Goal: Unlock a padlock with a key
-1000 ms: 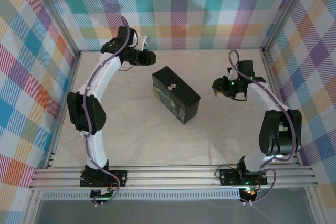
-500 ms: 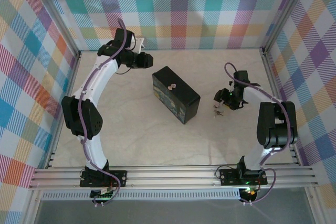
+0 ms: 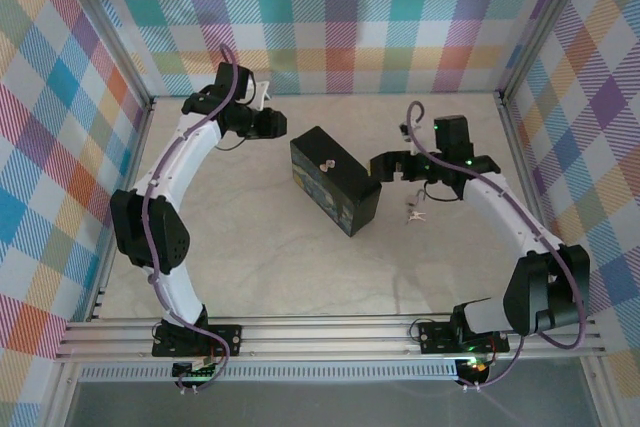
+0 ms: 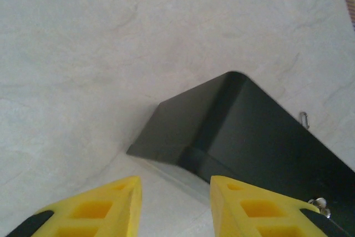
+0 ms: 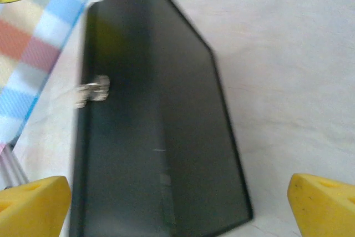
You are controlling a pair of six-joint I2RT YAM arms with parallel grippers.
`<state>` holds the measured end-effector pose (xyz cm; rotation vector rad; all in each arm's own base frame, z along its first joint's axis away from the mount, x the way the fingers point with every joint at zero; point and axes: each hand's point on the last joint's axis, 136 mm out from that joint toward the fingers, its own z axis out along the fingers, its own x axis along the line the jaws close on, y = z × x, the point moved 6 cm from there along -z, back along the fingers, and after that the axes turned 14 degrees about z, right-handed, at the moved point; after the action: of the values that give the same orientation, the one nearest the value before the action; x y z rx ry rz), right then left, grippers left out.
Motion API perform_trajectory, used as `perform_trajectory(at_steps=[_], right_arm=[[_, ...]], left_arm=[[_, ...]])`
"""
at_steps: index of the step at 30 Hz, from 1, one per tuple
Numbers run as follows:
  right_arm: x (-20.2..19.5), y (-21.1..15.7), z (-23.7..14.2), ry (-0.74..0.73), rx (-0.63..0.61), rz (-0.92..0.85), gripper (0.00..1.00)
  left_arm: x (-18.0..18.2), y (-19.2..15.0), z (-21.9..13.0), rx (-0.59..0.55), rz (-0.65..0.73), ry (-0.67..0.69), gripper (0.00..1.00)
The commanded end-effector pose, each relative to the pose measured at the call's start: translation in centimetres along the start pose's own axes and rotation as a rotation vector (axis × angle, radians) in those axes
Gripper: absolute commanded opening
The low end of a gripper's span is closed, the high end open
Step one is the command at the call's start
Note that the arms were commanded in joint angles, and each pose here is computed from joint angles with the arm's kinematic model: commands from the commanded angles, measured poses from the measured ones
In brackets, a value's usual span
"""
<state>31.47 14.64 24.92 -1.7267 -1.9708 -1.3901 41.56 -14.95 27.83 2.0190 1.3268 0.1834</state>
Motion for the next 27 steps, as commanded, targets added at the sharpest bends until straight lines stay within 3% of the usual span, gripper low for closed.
perform_trajectory(at_steps=[1, 18, 27], right_arm=[[3.0, 0.1, 0.5, 0.07, 0.027, -0.167, 1.0], [4.6, -2.0, 5.7, -0.028, 0.224, -0.334, 1.0], [5.3, -3.2, 6.7, -0.091, 0.263, -0.386, 1.0]], left_arm=[[-0.1, 0.0, -1.9, -0.037, -0.018, 0.024, 0.37], [-0.5, 0.0, -3.2, -0.048, -0.005, 0.032, 0.35], [-0.6, 0.0, -3.5, -0.051, -0.001, 0.033, 0.34]])
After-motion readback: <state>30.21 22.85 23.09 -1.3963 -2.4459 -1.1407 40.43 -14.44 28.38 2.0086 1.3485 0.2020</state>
